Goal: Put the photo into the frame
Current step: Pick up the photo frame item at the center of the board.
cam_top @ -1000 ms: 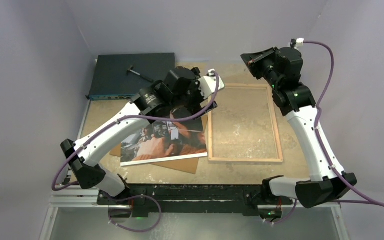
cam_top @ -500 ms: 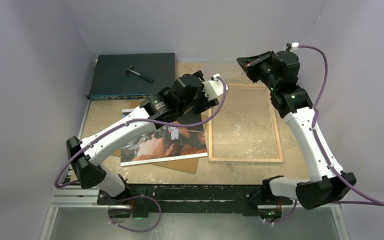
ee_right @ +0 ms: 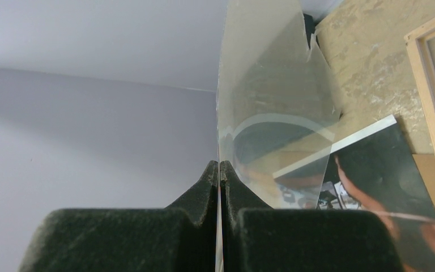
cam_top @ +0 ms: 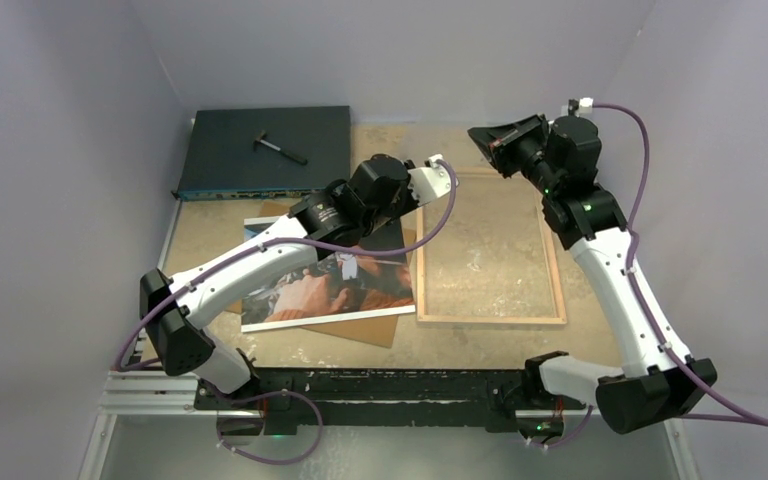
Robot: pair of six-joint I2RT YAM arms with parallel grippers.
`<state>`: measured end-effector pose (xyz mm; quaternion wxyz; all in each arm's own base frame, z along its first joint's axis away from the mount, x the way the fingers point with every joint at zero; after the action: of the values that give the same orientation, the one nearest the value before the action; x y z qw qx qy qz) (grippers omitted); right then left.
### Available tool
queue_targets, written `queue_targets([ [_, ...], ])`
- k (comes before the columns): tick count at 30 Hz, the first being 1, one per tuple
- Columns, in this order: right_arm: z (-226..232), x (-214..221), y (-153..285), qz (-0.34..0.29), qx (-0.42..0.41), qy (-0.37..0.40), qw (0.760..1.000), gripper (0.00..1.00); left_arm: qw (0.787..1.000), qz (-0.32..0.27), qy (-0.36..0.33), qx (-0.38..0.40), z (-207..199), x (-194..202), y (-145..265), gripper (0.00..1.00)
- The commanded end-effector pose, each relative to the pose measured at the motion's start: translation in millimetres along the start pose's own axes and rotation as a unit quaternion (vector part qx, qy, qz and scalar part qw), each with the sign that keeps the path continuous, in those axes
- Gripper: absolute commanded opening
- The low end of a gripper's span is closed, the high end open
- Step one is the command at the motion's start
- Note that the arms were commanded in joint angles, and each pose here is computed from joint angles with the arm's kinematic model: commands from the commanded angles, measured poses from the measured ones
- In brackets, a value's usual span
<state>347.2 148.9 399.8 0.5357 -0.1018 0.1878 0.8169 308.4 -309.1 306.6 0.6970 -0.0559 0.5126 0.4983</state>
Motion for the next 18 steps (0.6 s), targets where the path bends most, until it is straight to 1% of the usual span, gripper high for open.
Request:
queue_targets([
  [1,21,2,17,0.004,-0.053,-0.016,0.998,0.00,1.000,-0.010,-0.007,-0.006,-2,-1,-5,0.28],
  [3,17,6,18,0.012,-0.053,-0.021,0.998,0.00,1.000,-0.006,-0.009,-0.007,-3,2,-6,0.24],
  [4,14,8,19,0.015,-0.051,-0.021,0.998,0.00,1.000,-0.007,-0.009,-0.008,-3,2,-7,0.21],
  [7,6,14,22,0.022,-0.046,-0.020,0.999,0.00,1.000,-0.009,-0.010,-0.015,0,2,-6,0.03],
  [8,3,18,23,0.032,-0.045,-0.020,0.998,0.04,1.000,-0.010,-0.014,-0.015,0,2,-6,0.00],
  [10,-4,26,28,0.052,-0.040,-0.014,0.998,0.19,0.999,-0.020,-0.026,-0.013,1,0,-3,0.00],
  [11,-7,27,29,0.051,-0.036,-0.006,0.998,0.26,0.999,-0.024,-0.037,-0.011,1,0,-1,0.00],
  [14,-8,30,35,0.063,-0.035,0.037,0.997,0.56,0.996,-0.047,-0.081,-0.005,2,2,8,0.00],
  [17,-17,42,40,0.109,-0.027,0.099,0.989,0.77,0.987,-0.080,-0.142,-0.003,4,3,22,0.00],
  [18,-22,49,43,0.133,-0.029,0.128,0.982,0.85,0.982,-0.095,-0.165,-0.004,6,3,30,0.00],
])
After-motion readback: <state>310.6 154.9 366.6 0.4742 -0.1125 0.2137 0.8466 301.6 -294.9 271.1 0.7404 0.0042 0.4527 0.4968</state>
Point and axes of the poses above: each gripper's point midway between its finger pads, its own y axis back along the fingers, its own z axis along the line the jaws close on, x = y × z, the point moved 2 cm from there along y, back along the fingers, and after that the axes turned 4 degrees about y, right-handed, at the moved point
